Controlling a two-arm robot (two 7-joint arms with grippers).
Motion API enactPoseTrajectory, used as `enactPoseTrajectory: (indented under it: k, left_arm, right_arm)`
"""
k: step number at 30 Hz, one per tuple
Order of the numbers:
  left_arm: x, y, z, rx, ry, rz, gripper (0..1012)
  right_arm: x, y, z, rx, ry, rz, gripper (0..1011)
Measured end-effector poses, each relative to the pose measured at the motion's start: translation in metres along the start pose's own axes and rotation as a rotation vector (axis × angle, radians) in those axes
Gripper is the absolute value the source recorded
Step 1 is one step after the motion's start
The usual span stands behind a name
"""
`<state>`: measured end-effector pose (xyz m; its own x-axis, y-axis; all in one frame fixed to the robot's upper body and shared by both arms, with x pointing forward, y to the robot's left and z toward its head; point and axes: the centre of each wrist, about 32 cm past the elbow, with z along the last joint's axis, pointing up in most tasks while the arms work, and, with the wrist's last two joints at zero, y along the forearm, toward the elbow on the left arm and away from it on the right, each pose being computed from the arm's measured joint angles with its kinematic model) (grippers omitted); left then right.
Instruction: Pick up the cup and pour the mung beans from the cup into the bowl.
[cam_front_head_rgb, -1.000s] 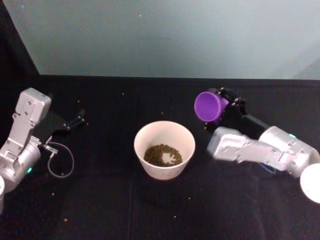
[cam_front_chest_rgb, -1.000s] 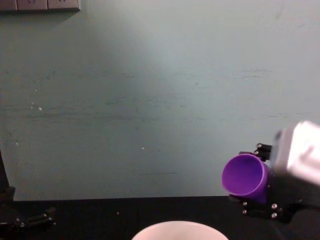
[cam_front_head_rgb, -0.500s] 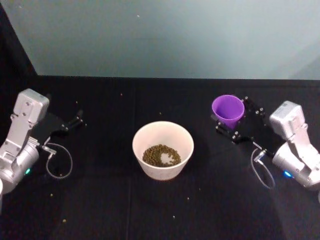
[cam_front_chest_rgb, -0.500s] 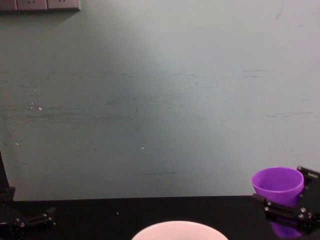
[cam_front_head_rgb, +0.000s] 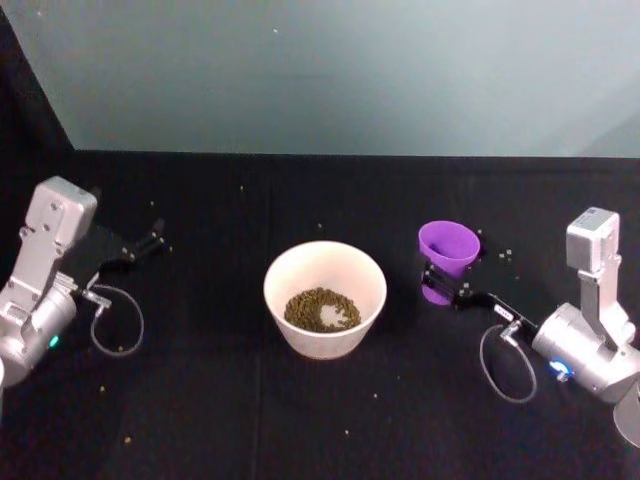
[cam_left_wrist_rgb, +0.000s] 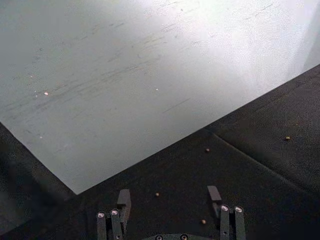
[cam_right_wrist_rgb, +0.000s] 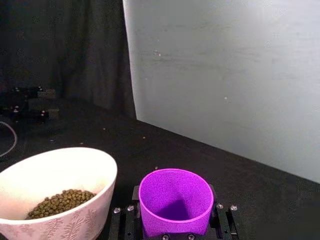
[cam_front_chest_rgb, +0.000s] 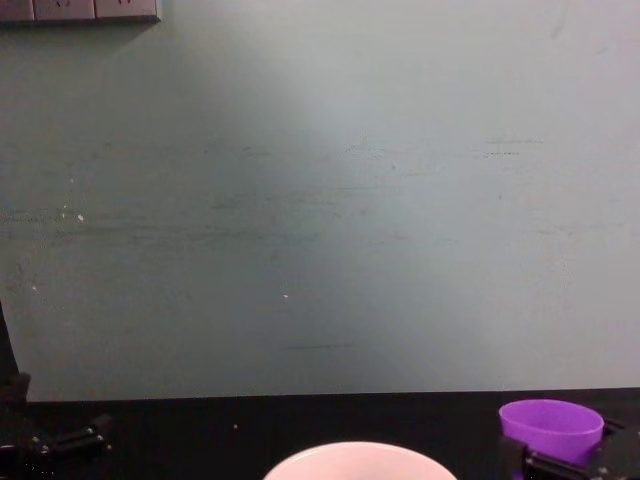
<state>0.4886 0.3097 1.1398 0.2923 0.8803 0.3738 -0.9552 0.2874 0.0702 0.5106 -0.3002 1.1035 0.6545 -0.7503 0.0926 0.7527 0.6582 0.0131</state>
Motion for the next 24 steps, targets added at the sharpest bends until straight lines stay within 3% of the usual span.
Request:
enactPoseTrajectory:
  k: [6,14,24]
  left_arm:
    - [0.0,0.0,0.0,0.0,0.0,0.0,1000]
    - [0.0,0.0,0.0,0.0,0.0,0.0,1000]
    - [0.0,0.0,0.0,0.0,0.0,0.0,1000]
  right_arm:
    - [0.0,0.003,-0.005,0.008,0.012,0.027,735]
    - [-0.004,0.006,-0.003,0.003,-0.024,0.043,735]
    - [-0.01,0.013,0.005,-0.054,-0.026,0.015,735]
